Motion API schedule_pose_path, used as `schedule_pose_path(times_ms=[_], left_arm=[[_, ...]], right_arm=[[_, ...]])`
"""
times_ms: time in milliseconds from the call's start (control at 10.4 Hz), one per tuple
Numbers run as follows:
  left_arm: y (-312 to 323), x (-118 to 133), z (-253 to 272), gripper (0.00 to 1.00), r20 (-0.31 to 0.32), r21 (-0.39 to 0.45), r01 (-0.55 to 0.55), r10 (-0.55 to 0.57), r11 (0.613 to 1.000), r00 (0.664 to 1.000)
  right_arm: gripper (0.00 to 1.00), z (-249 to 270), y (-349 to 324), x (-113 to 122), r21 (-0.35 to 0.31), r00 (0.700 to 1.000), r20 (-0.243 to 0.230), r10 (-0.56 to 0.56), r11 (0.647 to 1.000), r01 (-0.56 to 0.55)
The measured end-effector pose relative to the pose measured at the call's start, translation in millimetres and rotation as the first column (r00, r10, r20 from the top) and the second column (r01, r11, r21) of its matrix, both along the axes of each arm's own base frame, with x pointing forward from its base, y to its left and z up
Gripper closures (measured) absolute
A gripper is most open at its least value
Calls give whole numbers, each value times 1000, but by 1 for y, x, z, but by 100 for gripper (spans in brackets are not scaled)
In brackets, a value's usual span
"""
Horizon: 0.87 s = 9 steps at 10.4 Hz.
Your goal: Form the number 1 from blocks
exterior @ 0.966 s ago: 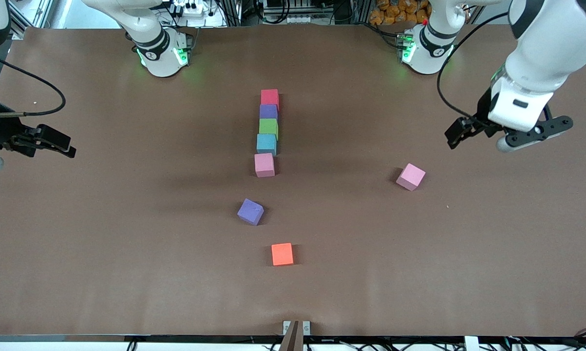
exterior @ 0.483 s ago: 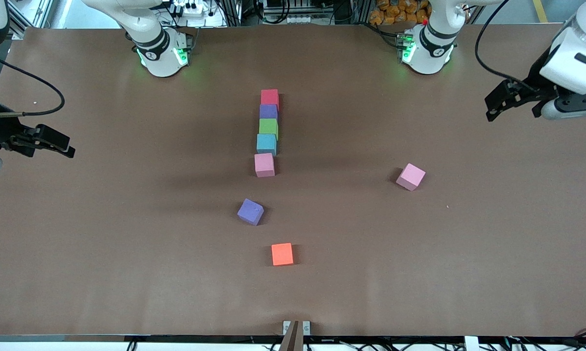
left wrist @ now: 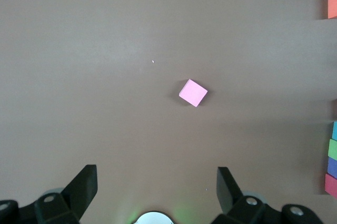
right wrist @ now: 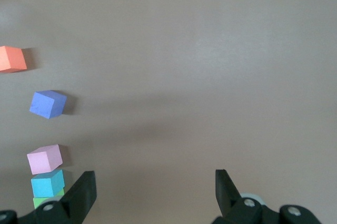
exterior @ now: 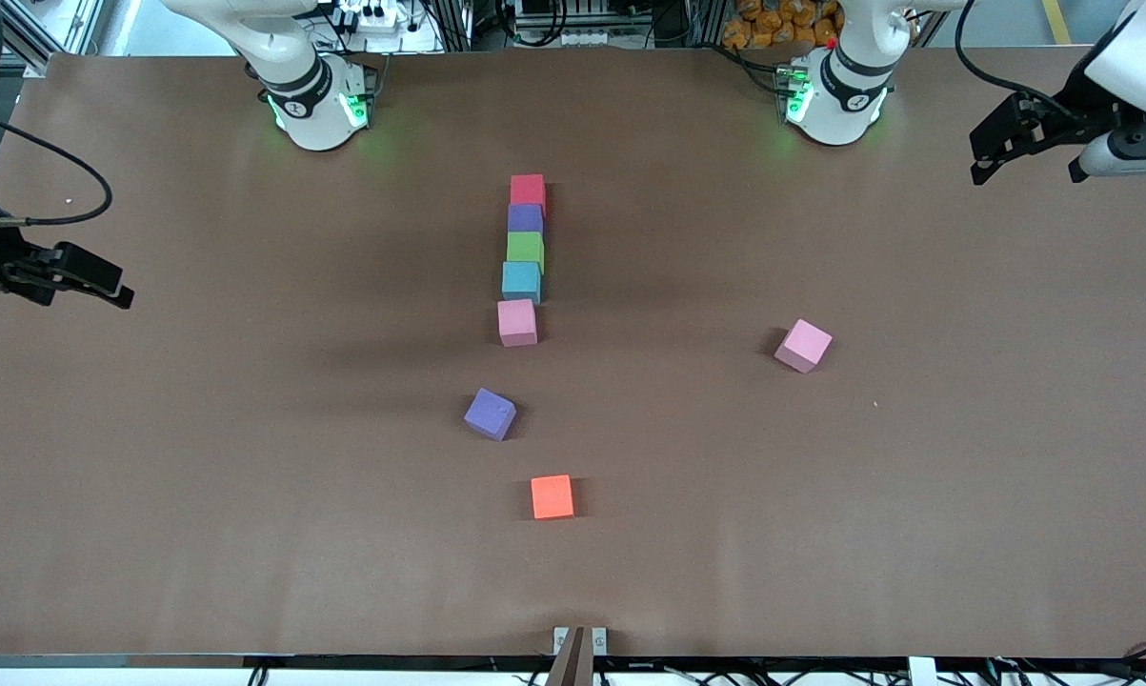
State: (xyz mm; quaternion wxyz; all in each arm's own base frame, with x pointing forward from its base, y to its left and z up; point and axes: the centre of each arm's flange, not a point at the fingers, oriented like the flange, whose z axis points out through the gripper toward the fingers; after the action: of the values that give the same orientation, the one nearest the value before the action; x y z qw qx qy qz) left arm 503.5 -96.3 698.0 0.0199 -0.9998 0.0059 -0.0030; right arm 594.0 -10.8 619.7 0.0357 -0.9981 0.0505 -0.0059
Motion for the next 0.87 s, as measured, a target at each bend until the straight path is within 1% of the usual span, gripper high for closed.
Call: schedule_pose_path(times_ms=[290,869], left_arm=[[-1,-1,4,0,4,-5,3,-3,1000,1000],[-2,-2,4,0,5,-6,4,-4,1000,1000]], right_arm=[[0,-1,-6,-1,-2,1000,-8,14,1000,-14],[0,-2,-10,-3,-42,999,-20,29,999,-30]])
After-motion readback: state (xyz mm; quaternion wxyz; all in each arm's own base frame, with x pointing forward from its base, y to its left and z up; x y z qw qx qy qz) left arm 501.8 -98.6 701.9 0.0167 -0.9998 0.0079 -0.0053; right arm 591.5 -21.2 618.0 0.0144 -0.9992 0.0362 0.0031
